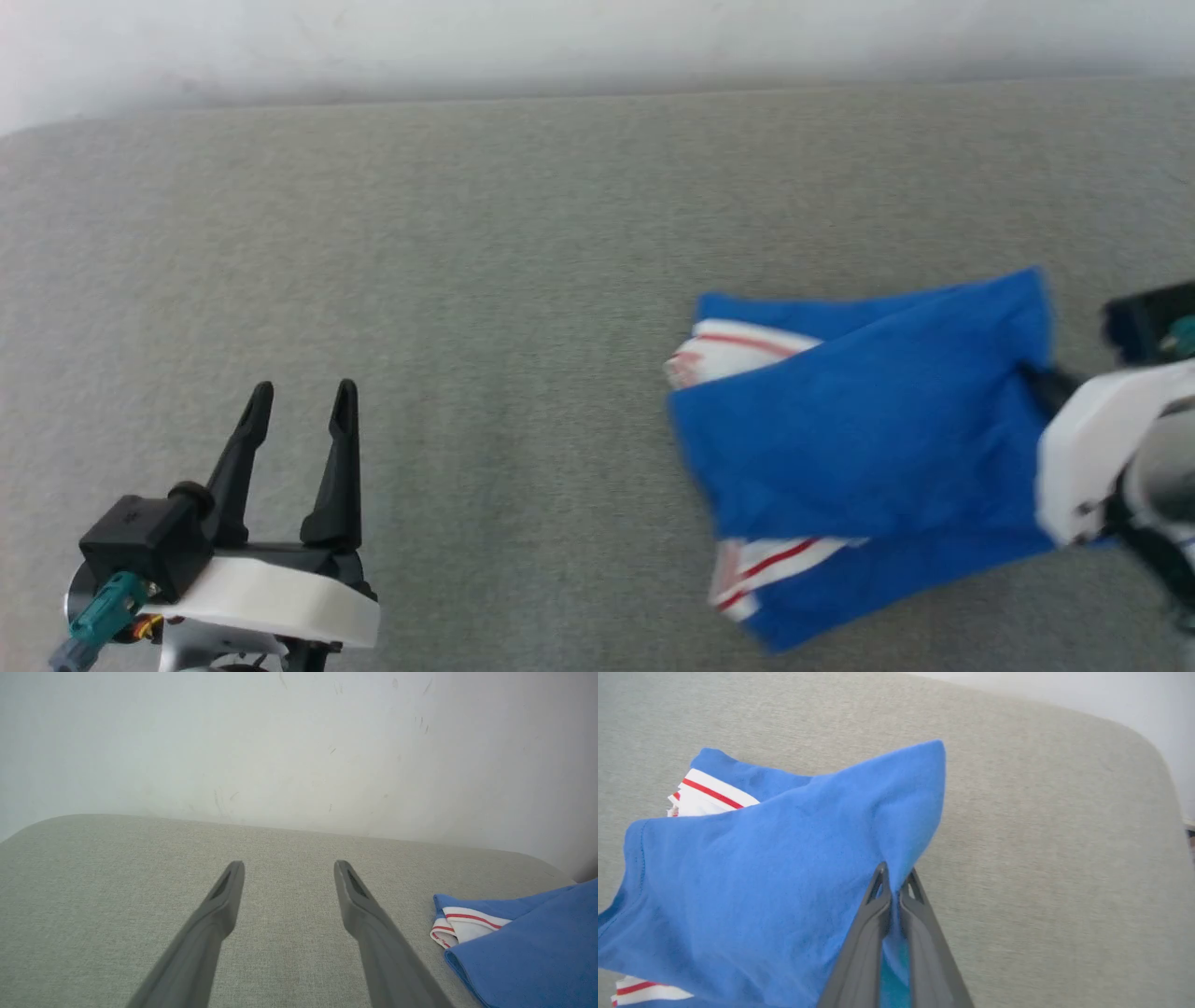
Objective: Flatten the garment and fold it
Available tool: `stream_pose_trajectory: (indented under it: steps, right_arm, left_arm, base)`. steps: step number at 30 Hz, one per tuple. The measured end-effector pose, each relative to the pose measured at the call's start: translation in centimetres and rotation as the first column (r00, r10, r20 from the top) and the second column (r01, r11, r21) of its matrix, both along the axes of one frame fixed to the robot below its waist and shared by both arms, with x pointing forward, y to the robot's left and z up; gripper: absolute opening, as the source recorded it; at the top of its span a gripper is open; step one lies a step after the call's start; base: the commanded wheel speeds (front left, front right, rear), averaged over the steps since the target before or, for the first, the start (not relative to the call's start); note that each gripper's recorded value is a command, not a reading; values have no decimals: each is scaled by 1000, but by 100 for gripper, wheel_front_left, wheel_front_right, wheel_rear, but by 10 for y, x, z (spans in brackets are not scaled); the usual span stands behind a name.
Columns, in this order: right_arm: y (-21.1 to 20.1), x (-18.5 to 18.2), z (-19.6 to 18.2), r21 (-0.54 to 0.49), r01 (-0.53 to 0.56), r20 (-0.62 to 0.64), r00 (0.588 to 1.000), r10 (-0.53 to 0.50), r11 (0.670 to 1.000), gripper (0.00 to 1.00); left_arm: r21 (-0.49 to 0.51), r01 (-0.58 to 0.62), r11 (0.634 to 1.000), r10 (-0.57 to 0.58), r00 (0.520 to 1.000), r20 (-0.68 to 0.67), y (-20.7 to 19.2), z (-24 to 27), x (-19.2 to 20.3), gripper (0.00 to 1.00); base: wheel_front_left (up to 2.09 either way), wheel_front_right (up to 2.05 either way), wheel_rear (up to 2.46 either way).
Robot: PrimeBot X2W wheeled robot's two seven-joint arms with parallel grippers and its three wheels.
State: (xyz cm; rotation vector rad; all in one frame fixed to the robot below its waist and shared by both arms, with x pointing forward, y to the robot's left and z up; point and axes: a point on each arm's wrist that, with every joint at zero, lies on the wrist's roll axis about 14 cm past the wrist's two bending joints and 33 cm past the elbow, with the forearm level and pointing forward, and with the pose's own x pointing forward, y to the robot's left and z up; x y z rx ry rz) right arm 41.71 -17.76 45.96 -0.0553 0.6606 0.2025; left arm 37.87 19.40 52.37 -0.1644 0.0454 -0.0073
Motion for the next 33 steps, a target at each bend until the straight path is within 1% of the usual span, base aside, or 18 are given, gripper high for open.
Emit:
stream_pose_trajectory:
  steps: [2,5,9,11,14,18,21,24,28,32,33]
  right_arm:
    - [-27,6,13,-74,31,30,999,-28,997,0]
    - [-66,10,28,-154,92,51,995,-85,984,0]
    - [-114,14,35,-283,141,51,990,-132,949,0]
    - [-138,17,39,-365,154,55,988,-144,918,0]
    - [-181,20,45,-477,186,61,982,-179,859,0]
    - [-223,26,41,-577,188,51,979,-195,794,0]
    - [-239,34,34,-630,170,41,982,-186,758,0]
    - [-249,42,22,-660,146,23,984,-174,737,0]
    - [-256,47,-2,-685,111,-25,984,-175,720,0]
    - [-262,49,-23,-688,100,-59,980,-192,719,0]
    - [-263,50,-28,-685,102,-64,978,-198,721,24]
  left_arm:
    - [2,29,1000,-29,1000,8,-7,3,4,100]
    - [5,67,998,-67,998,15,-17,5,12,100]
    - [15,100,995,-100,995,26,-25,7,29,100]
    - [27,117,993,-117,993,27,-29,5,37,100]
    - [32,131,991,-132,991,32,-33,1,49,100]
    - [37,143,989,-144,989,30,-37,-8,65,100]
    - [41,152,988,-153,988,19,-40,-18,75,100]
    - [42,161,986,-161,987,-7,-41,-32,83,100]
    - [45,173,984,-172,985,-33,-44,-47,93,100]
    - [53,180,982,-176,982,-62,-45,-62,100,100]
    - [57,182,982,-178,982,-63,-45,-64,102,100]
  base:
    - [0,0,0]
    - [0,0,0]
    - [0,0,0]
    - [0,0,0]
    - [0,0,0]
    - [0,0,0]
    - [0,0,0]
    - [0,0,0]
    - [0,0,0]
    - [0,0,0]
    - [0,0,0]
